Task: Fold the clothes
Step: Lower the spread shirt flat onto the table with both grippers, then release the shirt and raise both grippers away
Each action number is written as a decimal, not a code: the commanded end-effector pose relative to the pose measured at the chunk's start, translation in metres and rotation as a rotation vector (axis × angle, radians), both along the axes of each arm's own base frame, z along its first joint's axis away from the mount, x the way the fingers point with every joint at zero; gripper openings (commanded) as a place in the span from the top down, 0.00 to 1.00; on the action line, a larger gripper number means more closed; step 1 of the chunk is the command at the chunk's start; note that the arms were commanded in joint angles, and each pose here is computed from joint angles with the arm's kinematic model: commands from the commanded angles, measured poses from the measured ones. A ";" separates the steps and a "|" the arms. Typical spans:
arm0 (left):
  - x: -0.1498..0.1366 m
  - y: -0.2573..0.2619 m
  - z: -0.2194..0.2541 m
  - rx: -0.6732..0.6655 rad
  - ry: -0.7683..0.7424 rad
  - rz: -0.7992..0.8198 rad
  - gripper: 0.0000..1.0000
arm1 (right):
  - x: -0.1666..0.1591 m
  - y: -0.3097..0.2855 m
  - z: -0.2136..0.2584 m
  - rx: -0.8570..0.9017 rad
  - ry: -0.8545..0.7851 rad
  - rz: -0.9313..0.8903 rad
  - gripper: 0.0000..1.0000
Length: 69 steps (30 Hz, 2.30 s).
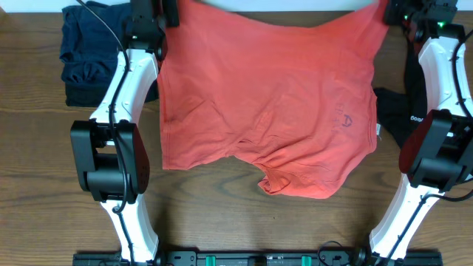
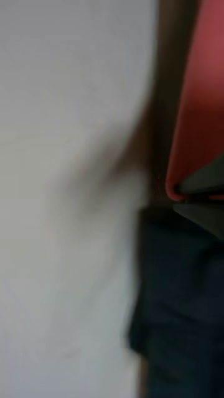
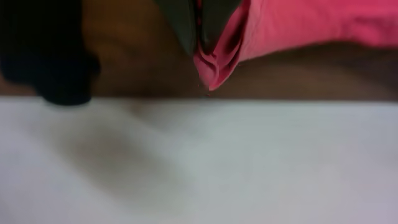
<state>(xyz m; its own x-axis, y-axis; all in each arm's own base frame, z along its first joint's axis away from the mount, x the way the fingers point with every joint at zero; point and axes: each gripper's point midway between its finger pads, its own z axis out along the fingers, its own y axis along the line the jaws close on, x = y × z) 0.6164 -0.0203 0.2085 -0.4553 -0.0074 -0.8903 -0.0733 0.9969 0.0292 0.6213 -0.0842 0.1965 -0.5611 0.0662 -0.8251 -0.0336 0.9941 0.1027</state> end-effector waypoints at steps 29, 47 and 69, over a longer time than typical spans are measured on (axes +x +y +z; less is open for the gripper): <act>-0.112 0.074 -0.059 0.007 0.530 0.122 0.95 | -0.120 -0.023 -0.005 0.050 0.427 -0.031 0.99; -0.150 0.037 -0.099 0.011 0.742 0.040 0.94 | -0.152 0.001 -0.081 0.107 0.668 0.016 0.99; -0.175 0.025 -0.114 0.026 0.866 0.013 0.73 | -0.176 0.040 -0.102 0.080 0.799 0.092 0.99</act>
